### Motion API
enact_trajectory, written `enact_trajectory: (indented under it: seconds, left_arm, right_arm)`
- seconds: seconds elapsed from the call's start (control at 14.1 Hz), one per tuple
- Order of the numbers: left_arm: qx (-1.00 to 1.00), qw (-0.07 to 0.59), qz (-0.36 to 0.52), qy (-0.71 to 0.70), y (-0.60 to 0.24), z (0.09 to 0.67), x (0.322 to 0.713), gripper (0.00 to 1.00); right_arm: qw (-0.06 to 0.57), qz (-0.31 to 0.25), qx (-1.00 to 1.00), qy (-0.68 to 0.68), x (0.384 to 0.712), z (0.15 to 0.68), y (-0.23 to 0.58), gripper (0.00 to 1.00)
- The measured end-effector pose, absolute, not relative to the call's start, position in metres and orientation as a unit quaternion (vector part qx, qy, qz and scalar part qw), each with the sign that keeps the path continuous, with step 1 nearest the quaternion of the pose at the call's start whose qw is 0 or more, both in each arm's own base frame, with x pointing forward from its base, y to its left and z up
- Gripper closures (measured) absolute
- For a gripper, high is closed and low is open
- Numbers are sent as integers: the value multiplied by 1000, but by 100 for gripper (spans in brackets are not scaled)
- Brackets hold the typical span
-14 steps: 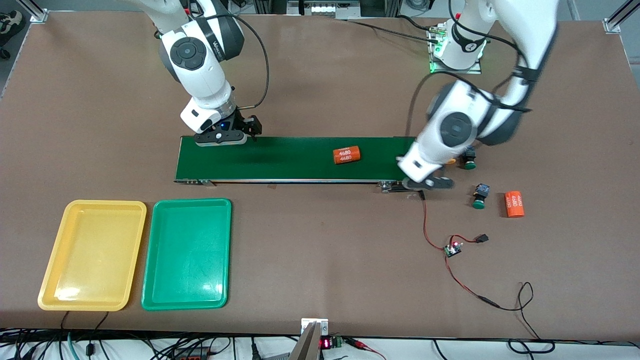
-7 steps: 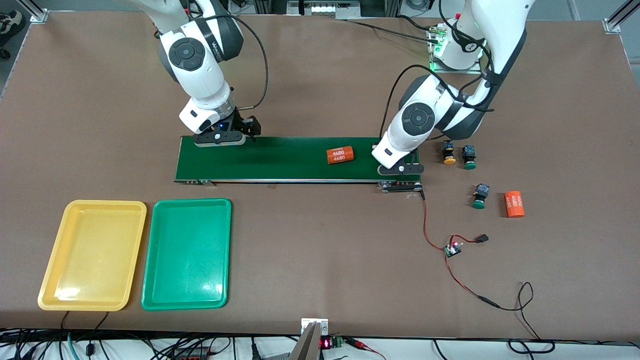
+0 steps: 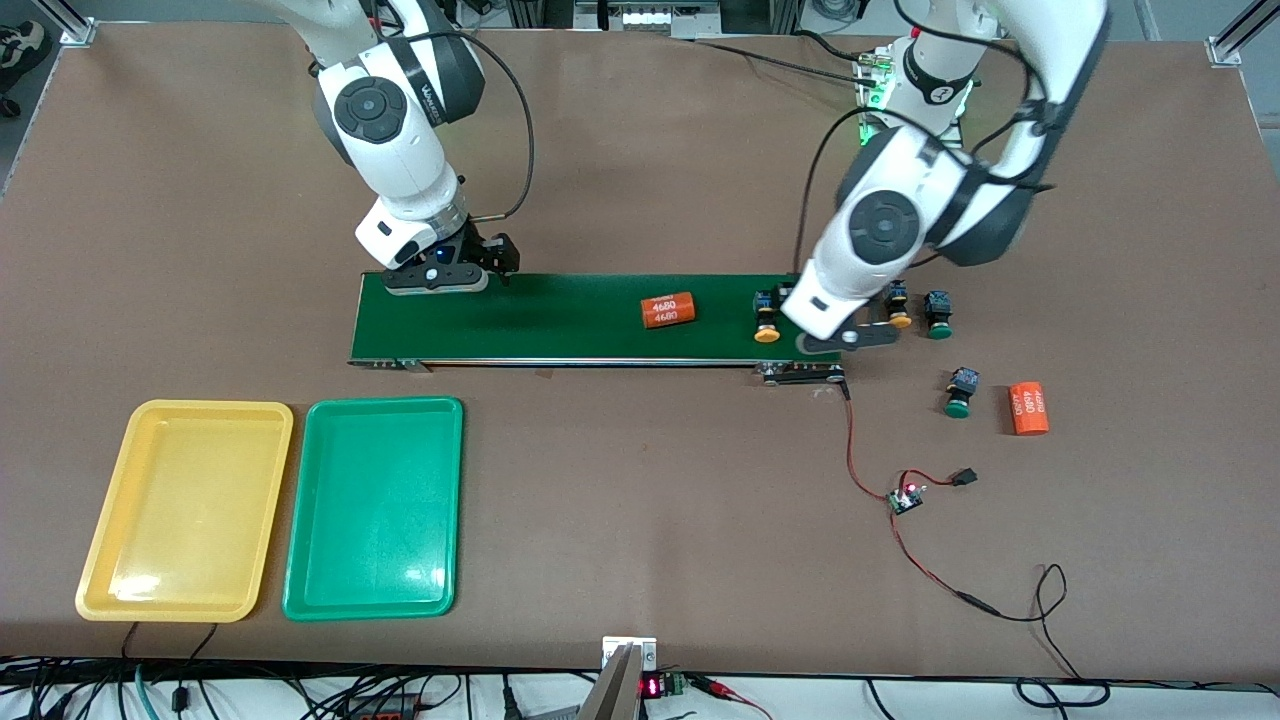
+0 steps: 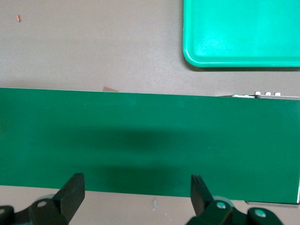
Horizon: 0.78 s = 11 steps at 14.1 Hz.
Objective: Sort buttons by color to trays
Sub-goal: 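Set the yellow button on the belt with the left gripper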
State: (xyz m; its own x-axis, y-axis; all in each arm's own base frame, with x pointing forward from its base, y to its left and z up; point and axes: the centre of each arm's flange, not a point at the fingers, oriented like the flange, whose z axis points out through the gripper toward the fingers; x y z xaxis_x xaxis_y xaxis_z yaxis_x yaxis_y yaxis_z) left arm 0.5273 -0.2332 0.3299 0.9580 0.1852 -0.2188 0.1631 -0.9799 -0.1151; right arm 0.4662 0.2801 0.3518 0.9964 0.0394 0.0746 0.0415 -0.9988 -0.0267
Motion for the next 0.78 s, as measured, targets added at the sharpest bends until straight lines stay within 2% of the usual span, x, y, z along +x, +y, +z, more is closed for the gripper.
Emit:
enact_trajectory:
  seconds: [0.35, 0.78]
  left_arm:
    - [-982, 62, 168, -57, -145, 292, 517, 0]
    - [-991, 43, 120, -46, -109, 238, 456, 0]
  right_arm:
    - [14, -37, -999, -17, 468, 352, 277, 0]
    - [14, -37, -999, -15, 469, 352, 275, 0]
